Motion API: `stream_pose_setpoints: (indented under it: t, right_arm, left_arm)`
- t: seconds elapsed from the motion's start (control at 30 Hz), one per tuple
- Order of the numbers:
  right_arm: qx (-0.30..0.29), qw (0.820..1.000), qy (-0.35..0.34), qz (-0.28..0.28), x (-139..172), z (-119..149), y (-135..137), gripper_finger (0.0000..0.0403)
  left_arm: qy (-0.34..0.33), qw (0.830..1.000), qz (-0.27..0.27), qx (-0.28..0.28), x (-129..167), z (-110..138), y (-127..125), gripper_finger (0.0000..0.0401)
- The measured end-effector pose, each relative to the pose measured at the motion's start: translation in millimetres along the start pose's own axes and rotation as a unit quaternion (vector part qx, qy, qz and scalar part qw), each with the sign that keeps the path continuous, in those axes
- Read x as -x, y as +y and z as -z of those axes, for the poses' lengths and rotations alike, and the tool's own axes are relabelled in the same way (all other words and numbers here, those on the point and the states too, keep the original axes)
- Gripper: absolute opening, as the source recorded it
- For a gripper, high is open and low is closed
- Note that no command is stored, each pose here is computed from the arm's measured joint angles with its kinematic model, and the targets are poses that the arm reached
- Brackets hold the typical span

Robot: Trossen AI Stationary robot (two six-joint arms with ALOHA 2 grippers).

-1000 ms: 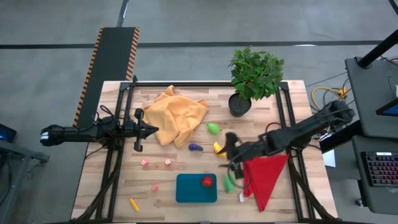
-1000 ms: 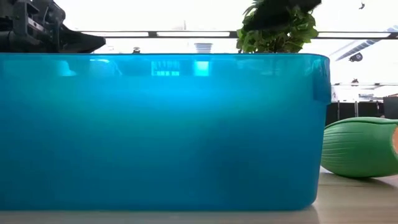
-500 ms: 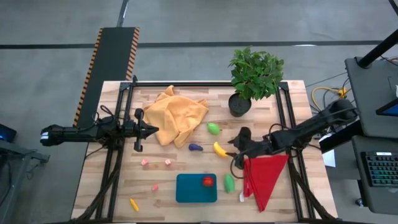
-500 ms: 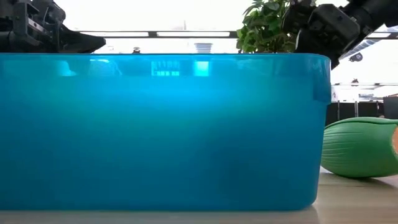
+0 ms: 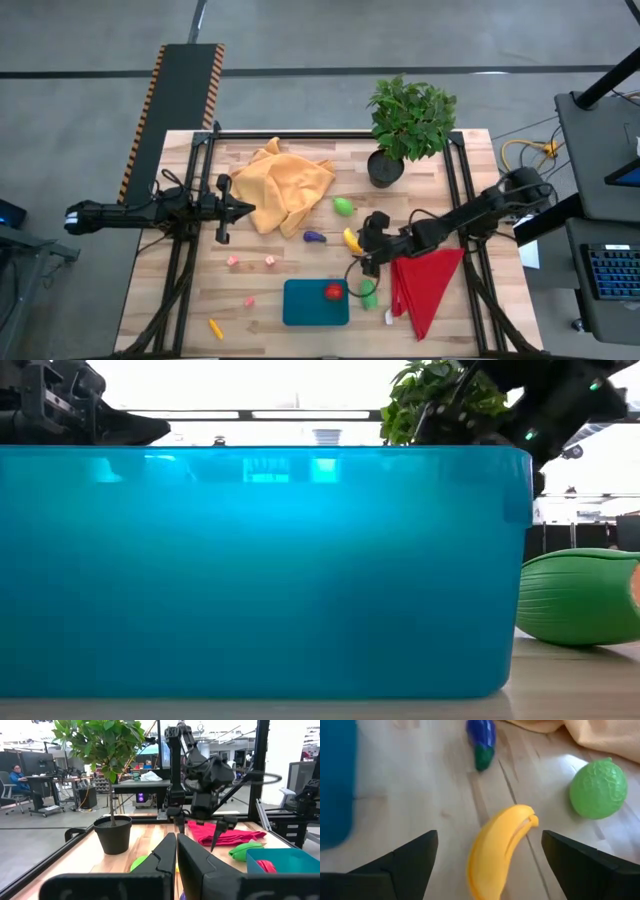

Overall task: Pick and placing Produce into tupperware
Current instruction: Put the yellow banana into the blue bin

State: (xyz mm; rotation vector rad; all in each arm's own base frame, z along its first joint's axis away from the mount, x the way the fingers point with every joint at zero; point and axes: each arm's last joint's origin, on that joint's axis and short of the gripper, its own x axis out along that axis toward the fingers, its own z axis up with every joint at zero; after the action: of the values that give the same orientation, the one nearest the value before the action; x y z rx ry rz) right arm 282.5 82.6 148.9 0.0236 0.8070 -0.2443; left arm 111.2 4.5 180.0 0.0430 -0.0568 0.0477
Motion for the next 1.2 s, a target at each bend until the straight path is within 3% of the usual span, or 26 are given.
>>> stream_pose_setpoints:
  t: [0.27,1.2]
  right_arm:
    - [0.003,0.999,0.031,0.029,-23,4,-10,0.0335]
    - [-0.010,0.998,0.066,0.012,-31,12,-10,0.0329]
  left_arm:
    - [0.003,1.000,0.000,0.000,0,1,0,0.0000]
    - [0.006,1.000,0.000,0.000,-1,1,0,0.0000]
